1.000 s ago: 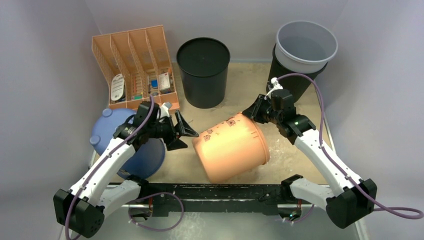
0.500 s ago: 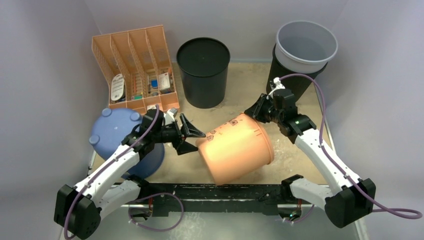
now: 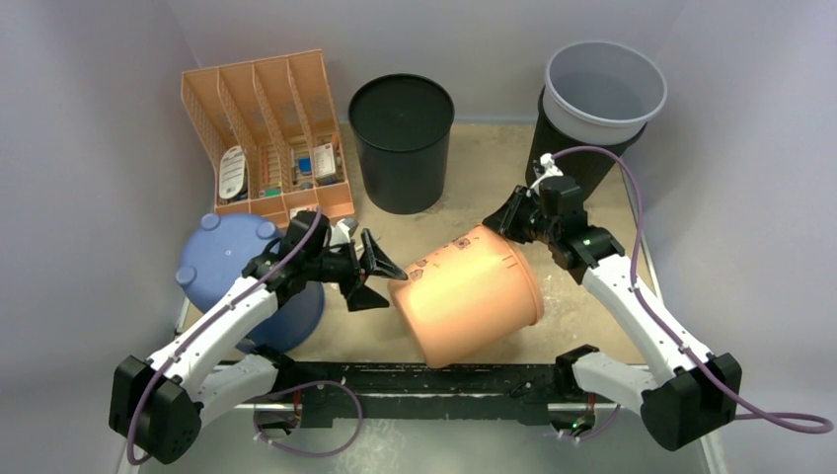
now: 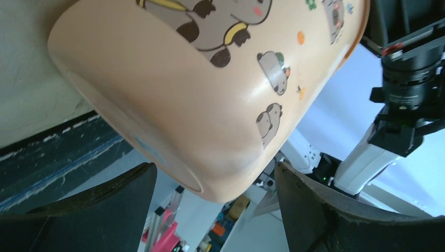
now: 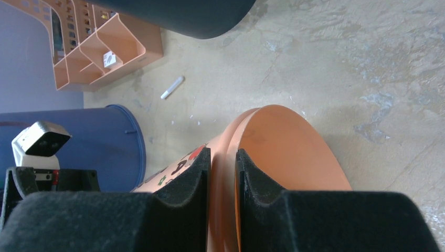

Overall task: Turn the large container upside down
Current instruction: Turn the container upside down at the center of the board.

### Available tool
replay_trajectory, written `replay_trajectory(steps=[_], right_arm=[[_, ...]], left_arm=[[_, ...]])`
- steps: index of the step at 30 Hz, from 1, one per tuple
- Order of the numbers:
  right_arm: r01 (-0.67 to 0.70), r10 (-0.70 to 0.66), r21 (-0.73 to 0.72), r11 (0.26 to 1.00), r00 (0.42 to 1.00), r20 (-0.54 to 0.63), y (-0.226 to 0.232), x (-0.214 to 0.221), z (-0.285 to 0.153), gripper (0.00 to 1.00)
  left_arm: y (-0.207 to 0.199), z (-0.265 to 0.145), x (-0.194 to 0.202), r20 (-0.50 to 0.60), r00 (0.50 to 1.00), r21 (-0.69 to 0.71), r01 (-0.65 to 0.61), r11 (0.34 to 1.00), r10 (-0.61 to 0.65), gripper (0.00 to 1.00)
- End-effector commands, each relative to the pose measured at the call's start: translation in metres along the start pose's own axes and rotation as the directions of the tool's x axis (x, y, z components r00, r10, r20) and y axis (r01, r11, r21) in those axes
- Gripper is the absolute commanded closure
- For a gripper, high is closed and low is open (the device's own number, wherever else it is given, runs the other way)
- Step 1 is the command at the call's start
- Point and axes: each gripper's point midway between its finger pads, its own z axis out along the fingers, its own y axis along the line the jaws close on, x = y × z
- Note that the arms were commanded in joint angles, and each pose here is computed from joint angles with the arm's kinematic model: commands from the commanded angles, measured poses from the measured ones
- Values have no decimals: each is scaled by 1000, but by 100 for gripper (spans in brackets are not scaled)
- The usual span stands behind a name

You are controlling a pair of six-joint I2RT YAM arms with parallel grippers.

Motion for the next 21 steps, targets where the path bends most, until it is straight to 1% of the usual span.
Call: replay_trajectory(steps=[1,5,9,13,17,21], right_arm=[[52,-34,115,992,988,-153,-36,44,3,91],[58,-40,112,992,987,-155,-36,44,6,91],[54,-37,106,993,988,-151,-34,42,5,91],[51,-35,106,993,988,-151,-33,42,4,91],[47,-31,100,994,987,-156,-32,43,5,91],[46,-32,94,995,988,-152,-30,40,4,91]], left_arm=[[15,-15,29,-120,992,-125,-53,991,38,17],[16,-15,31,-124,992,-122,-46,991,31,17],[2,-10,22,-79,997,-72,-26,997,20,17],[-21,-8,11,-20,999,35,-27,999,28,17],[-39,-5,6,-3,1000,145,-5,989,5,17],[-40,-2,5,-10,1000,143,-13,990,15,17]])
